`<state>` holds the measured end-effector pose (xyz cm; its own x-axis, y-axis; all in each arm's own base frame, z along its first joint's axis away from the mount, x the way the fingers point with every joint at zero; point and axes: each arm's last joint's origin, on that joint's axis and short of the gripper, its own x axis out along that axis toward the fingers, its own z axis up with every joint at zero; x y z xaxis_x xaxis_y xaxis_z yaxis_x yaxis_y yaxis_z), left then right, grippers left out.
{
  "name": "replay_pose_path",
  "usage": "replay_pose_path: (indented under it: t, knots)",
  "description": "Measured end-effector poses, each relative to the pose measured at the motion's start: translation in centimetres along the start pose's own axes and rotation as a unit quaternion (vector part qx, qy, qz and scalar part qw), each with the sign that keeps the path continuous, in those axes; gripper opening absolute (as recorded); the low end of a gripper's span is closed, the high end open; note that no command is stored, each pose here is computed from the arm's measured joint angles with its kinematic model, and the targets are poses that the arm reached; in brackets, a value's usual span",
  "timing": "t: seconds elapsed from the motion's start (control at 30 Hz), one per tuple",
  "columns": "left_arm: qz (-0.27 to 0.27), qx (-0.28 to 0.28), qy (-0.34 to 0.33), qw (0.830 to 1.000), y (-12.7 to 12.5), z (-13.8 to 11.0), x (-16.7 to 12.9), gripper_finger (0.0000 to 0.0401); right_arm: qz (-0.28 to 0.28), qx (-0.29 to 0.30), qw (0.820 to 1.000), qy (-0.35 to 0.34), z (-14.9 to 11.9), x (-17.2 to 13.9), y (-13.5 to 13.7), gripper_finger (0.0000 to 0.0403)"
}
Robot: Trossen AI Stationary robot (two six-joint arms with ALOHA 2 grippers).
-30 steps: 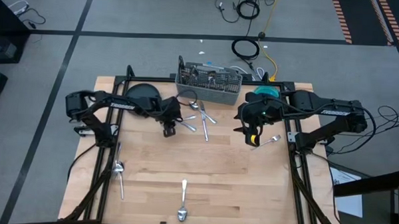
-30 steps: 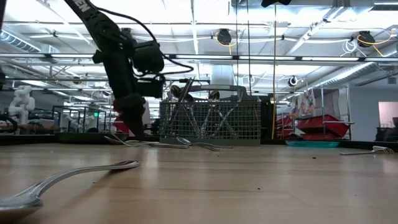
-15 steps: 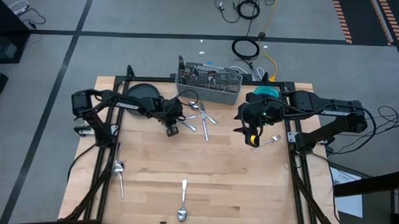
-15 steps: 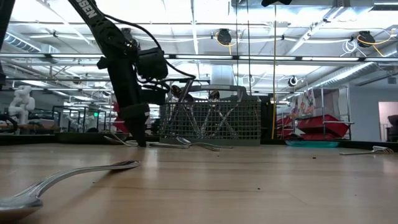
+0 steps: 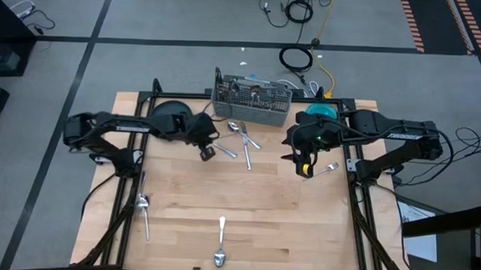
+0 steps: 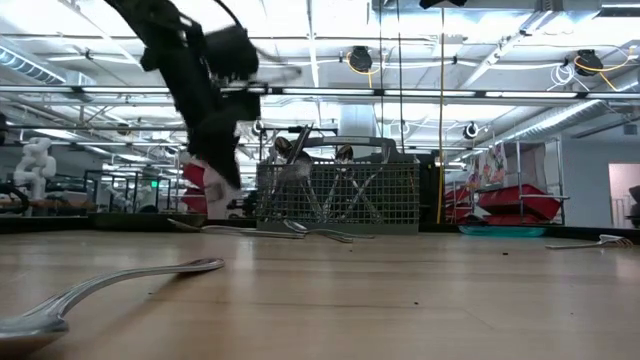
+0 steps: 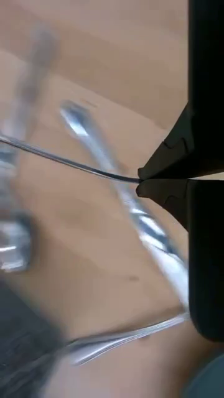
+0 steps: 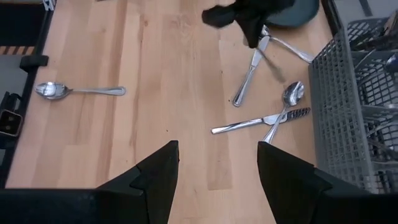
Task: Sort silverware
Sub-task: Put the fork into the silverware basket
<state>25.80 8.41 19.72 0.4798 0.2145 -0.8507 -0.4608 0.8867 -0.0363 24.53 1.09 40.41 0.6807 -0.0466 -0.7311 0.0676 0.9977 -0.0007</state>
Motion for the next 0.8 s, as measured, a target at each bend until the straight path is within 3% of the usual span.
replay_pose_path:
  t: [0.1, 0.2, 0.33, 0.47, 0.6, 0.63, 0.8]
  knots:
    - [-0.016, -0.042, -0.096, 0.994, 0.0, 2.0, -2.3, 0.0002, -0.02, -0.002, 1.0, -0.014, -0.2, -1.0, -0.2, 0.0203]
    - [-0.047, -0.089, -0.22, 0.97, 0.0, 4.0, -4.5, 0.0002, -0.044, 0.003, 0.998, -0.045, -0.7, -3.1, -0.6, 0.0203]
    - [-0.148, -0.157, -0.399, 0.891, 0.3, 7.1, -7.9, 0.0001, -0.074, 0.021, 0.993, -0.094, -1.6, -6.3, -1.1, 0.0203]
    - [-0.265, -0.193, -0.49, 0.808, 0.5, 8.8, -9.8, 0.0001, -0.085, 0.019, 0.986, -0.145, -1.5, -7.7, -1.6, 0.0203]
    - [-0.322, -0.194, -0.555, 0.742, 0.0, 9.4, -11.4, 0.0001, -0.104, -0.021, 0.976, -0.188, -0.2, -7.6, -2.1, 0.0203]
    - [-0.325, -0.187, -0.563, 0.737, -0.2, 9.4, -11.6, 0.0001, -0.111, -0.031, 0.971, -0.208, 0.3, -7.7, -2.2, 0.0203]
    - [-0.309, -0.156, -0.566, 0.748, -1.6, 9.2, -11.5, 0.0001, -0.132, -0.069, 0.934, -0.324, 3.4, -7.6, -3.2, 0.0203]
